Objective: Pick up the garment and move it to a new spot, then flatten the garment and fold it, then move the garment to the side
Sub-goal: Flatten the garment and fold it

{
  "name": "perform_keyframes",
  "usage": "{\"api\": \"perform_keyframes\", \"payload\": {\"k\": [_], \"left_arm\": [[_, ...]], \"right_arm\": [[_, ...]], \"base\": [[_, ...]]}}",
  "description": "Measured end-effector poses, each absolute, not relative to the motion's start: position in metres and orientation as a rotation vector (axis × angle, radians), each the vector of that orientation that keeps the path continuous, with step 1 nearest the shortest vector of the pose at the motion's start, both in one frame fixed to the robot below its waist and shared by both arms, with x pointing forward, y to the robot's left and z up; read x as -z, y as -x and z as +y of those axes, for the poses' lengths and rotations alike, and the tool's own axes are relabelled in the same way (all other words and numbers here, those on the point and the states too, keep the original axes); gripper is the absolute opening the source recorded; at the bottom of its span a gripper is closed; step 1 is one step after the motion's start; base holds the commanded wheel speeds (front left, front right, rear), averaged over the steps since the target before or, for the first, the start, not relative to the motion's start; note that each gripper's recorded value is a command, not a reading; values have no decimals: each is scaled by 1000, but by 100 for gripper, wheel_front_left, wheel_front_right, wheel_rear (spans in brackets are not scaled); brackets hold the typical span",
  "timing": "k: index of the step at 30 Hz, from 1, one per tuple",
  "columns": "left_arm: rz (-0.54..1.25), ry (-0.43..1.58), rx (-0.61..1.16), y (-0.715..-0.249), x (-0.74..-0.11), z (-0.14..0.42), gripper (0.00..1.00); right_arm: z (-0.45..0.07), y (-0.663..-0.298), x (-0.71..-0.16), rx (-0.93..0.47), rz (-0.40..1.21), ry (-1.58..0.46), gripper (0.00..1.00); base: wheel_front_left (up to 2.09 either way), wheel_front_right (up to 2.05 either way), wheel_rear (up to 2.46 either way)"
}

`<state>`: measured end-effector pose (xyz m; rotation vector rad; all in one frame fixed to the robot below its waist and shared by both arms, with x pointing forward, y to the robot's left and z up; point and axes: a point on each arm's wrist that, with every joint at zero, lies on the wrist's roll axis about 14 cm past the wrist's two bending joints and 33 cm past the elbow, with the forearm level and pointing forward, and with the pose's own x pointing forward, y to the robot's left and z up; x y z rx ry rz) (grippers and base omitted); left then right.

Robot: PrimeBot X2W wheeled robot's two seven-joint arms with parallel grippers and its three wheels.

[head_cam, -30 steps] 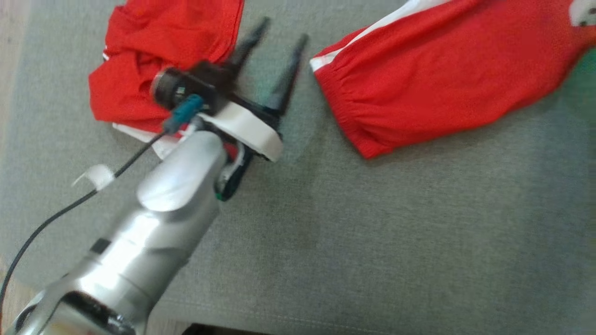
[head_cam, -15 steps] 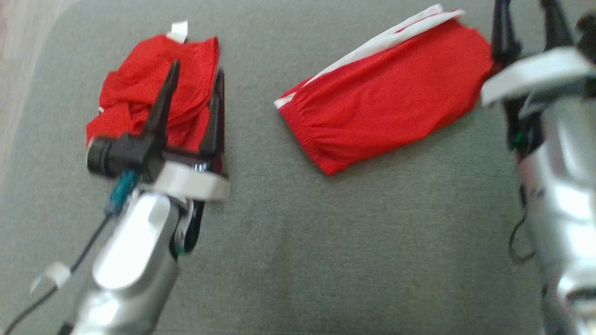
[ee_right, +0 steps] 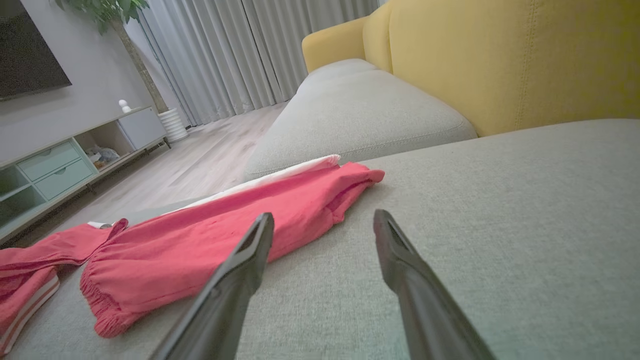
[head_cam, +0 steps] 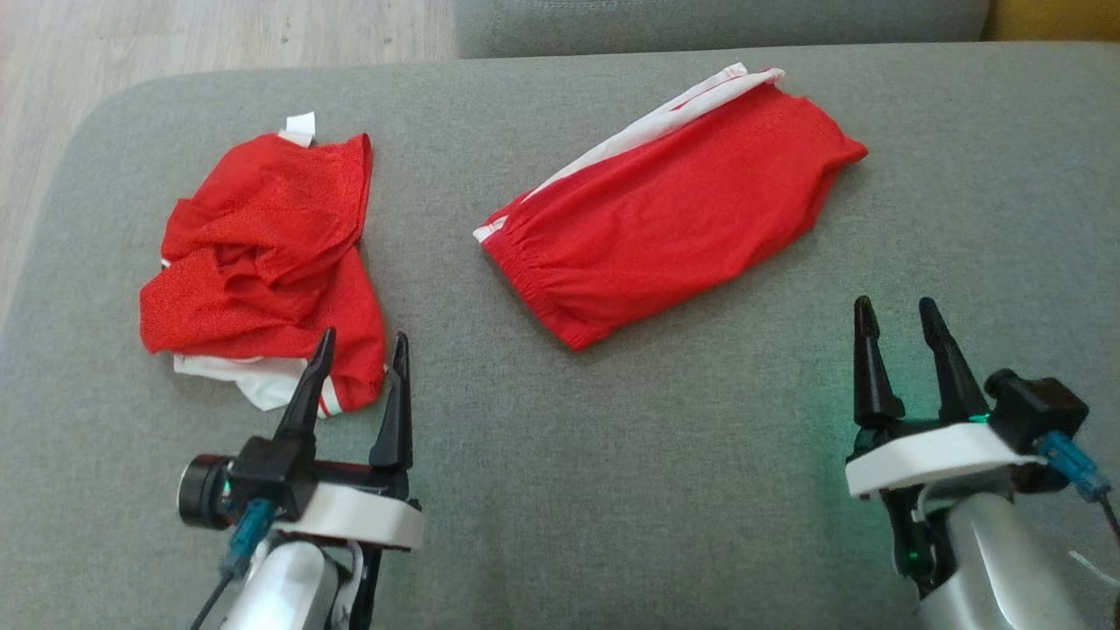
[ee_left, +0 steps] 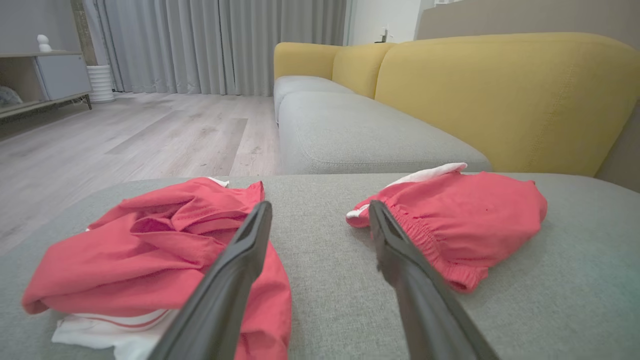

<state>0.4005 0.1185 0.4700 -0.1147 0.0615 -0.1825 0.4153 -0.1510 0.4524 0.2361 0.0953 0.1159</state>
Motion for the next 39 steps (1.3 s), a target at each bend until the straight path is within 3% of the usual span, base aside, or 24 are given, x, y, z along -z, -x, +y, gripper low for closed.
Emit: {"api": "perform_keyframes", "payload": {"k": [7,15,22,33,34,35,39], "left_arm": [[47,100,197,-411,-471,118,100],[53,125,209,-437,-463,115,100],[94,100,162,-446,-444,135,100],[131,92,99,-442,-431,156,100],[129,90,101,-443,-432,155,100],[128,88,104,-443,-432,154,100],[119,92,124,-445,-434,148,100]], "right_arm": [[-143,-435,-453,-141,120,-208,100],[-152,-521,-454,-97,213,-184,100],[-167,-580,-403,-20,416,-143,100],[-150,-596,-359,-56,577,-87,100],[-148,-595,-358,-64,586,-85,43],[-146,-594,-357,-73,596,-79,0],[-140,-590,-360,-104,586,-65,0]], "base": [[0,0,0],[0,0,0],[0,0,0],[0,0,0],[0,0,0],[0,0,0],[0,0,0]]}}
